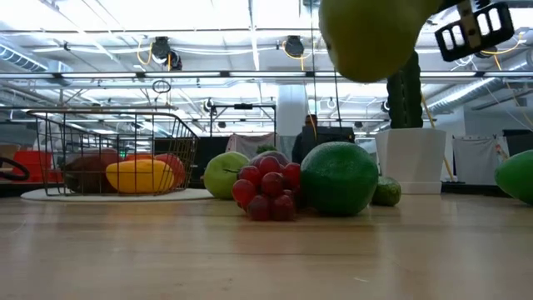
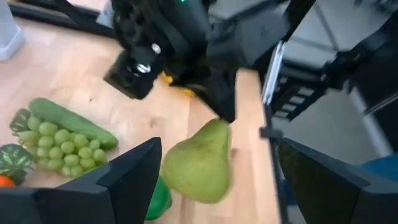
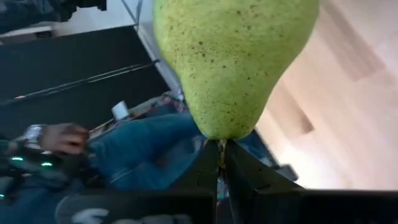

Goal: Build produce basket
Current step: Put the bottom green pear into the wire basket

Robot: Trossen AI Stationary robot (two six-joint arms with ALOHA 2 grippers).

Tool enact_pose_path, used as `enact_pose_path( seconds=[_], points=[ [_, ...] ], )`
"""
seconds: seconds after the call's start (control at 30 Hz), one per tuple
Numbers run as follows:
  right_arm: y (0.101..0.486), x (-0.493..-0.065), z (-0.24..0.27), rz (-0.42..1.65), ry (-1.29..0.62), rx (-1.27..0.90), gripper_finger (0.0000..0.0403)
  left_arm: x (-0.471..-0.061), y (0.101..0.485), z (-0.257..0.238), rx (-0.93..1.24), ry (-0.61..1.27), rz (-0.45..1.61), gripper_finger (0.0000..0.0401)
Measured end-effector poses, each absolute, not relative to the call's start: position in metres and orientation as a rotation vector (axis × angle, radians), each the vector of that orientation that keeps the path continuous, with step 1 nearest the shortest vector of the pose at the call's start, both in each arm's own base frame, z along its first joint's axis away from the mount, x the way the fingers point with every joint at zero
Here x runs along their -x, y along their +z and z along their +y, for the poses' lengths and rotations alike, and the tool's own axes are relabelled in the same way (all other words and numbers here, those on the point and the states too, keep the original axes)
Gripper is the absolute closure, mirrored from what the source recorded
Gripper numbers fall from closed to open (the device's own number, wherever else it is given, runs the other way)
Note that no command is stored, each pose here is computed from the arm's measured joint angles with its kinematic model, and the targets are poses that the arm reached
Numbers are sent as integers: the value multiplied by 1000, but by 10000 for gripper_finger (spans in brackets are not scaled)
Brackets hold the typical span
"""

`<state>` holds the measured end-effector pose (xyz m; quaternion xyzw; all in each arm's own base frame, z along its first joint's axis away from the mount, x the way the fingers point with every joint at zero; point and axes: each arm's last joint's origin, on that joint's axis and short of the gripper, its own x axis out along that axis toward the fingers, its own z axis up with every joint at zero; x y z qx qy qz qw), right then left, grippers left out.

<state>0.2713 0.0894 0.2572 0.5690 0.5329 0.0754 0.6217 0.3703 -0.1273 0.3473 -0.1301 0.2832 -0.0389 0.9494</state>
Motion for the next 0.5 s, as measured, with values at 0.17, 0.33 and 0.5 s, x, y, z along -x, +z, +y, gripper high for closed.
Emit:
enact_pose_path(
  seconds=[0.17, 0.33, 0.5],
  points=[
    [258, -277, 73, 1184, 132, -1362, 399, -390, 332, -136, 200, -63, 611, 80],
    [260, -279, 63, 1193, 182, -1406, 399, -393, 322, -146, 83, -58, 626, 80],
    [261, -280, 55, 1217, 188, -1473, 399, -395, 313, -148, -71, 6, 638, 80]
  ],
)
